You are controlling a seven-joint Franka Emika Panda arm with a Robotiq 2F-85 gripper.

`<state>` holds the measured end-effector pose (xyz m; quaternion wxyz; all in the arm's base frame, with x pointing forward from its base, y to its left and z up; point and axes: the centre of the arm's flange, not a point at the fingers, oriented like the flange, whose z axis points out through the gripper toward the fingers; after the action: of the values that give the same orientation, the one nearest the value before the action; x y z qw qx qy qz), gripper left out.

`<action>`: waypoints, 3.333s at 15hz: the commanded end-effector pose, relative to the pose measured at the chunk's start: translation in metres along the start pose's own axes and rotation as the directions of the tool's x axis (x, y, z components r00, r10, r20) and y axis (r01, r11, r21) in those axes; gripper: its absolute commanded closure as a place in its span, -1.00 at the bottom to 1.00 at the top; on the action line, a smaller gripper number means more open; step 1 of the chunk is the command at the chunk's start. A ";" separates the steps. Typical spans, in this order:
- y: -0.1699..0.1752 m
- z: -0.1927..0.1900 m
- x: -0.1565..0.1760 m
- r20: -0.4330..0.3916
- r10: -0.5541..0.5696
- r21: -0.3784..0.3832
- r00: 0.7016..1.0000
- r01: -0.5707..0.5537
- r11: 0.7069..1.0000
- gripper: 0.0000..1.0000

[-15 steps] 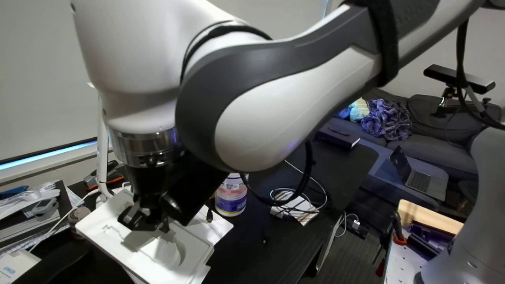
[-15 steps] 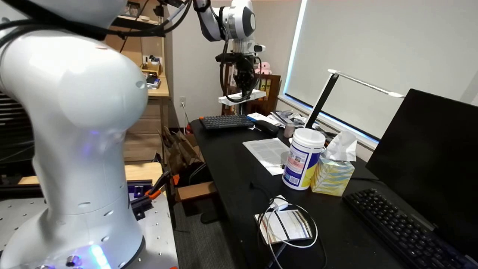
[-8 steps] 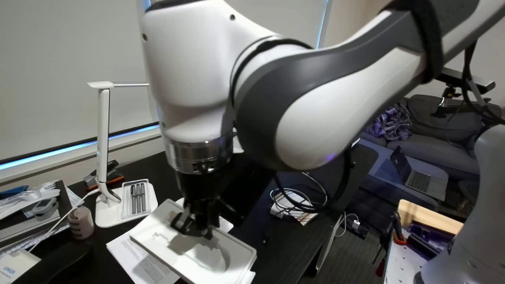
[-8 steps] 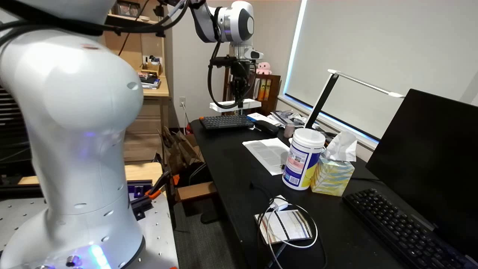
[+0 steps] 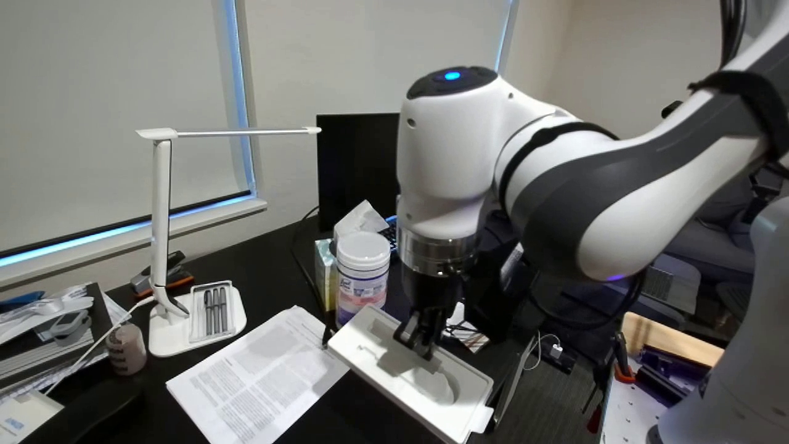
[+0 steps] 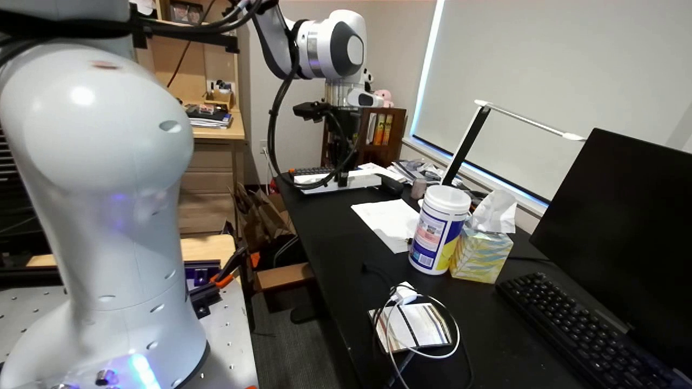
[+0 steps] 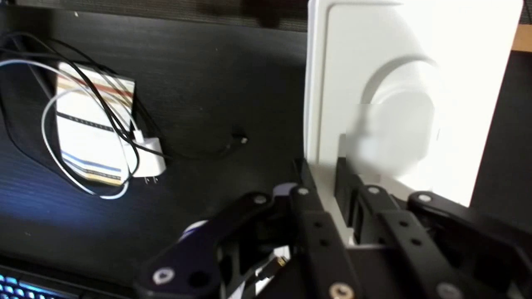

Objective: Pick up the white box from the table and move it to the right

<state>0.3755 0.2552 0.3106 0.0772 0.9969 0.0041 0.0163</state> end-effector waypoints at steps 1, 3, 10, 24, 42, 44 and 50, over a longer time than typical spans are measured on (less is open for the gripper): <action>0.011 0.006 -0.005 0.003 0.016 -0.002 1.000 -0.016 1.000 0.62; 0.024 0.013 -0.012 0.003 0.032 -0.005 0.999 -0.032 0.999 0.62; 0.019 0.016 -0.015 -0.029 0.210 0.074 0.977 -0.208 0.975 0.84; 0.156 0.094 -0.023 0.063 0.787 0.208 0.613 -0.780 0.591 0.85; 0.290 0.094 0.060 0.191 0.981 0.238 0.010 -0.971 -0.037 0.85; 0.320 0.103 0.061 0.191 0.977 0.216 -0.096 -0.967 -0.137 0.85; 0.372 0.106 0.102 0.195 0.976 0.282 -0.092 -0.948 -0.146 0.85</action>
<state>0.4510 -0.1130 0.2700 -0.1200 0.6550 -0.7393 0.1001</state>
